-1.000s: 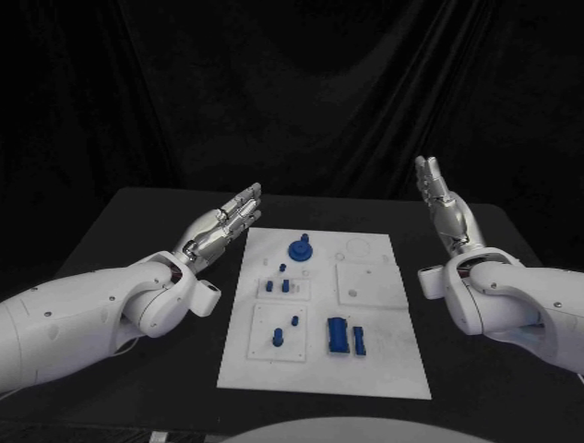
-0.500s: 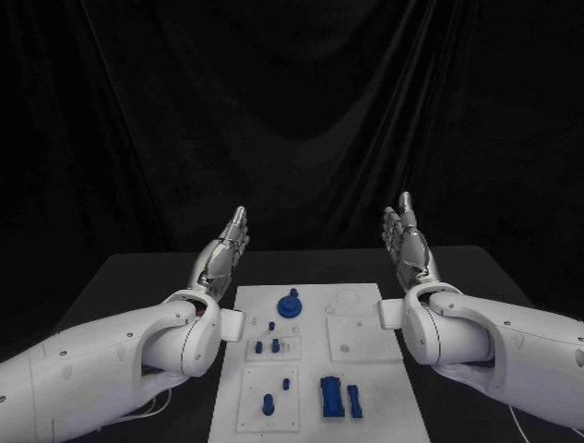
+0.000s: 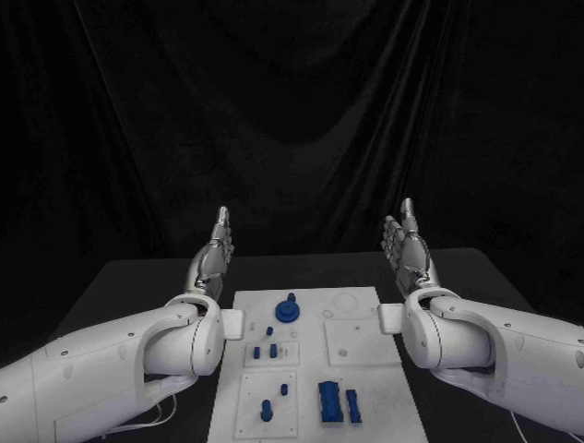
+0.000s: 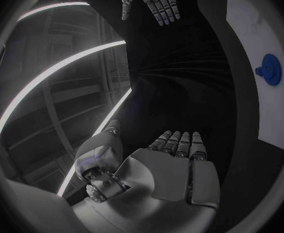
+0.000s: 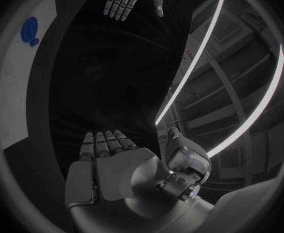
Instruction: Assemble the parts on the task board
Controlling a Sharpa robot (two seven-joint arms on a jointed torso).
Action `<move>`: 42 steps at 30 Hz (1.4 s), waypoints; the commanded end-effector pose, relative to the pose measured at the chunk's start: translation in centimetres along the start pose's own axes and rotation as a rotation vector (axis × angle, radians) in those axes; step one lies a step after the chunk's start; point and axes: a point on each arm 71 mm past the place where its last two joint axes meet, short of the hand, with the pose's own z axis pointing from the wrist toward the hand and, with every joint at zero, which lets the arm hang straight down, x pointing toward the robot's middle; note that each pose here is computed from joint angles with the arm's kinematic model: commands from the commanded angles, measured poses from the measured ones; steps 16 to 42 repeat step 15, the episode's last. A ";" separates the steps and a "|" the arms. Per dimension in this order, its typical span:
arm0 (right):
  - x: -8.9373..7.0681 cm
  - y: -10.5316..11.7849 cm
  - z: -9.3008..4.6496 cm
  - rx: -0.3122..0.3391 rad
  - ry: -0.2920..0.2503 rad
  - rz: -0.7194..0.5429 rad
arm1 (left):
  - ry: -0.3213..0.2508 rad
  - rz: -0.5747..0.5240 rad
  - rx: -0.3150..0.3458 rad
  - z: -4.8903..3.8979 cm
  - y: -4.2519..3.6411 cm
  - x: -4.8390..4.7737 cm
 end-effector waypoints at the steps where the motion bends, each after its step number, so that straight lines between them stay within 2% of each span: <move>1: 0.0 0.0 0.0 -0.001 0.006 0.011 | -0.029 0.000 -0.009 -0.05 0.02 -0.04; 42: 0.0 0.0 0.0 -0.001 0.006 0.011 | -0.029 0.000 -0.009 -0.05 0.02 -0.04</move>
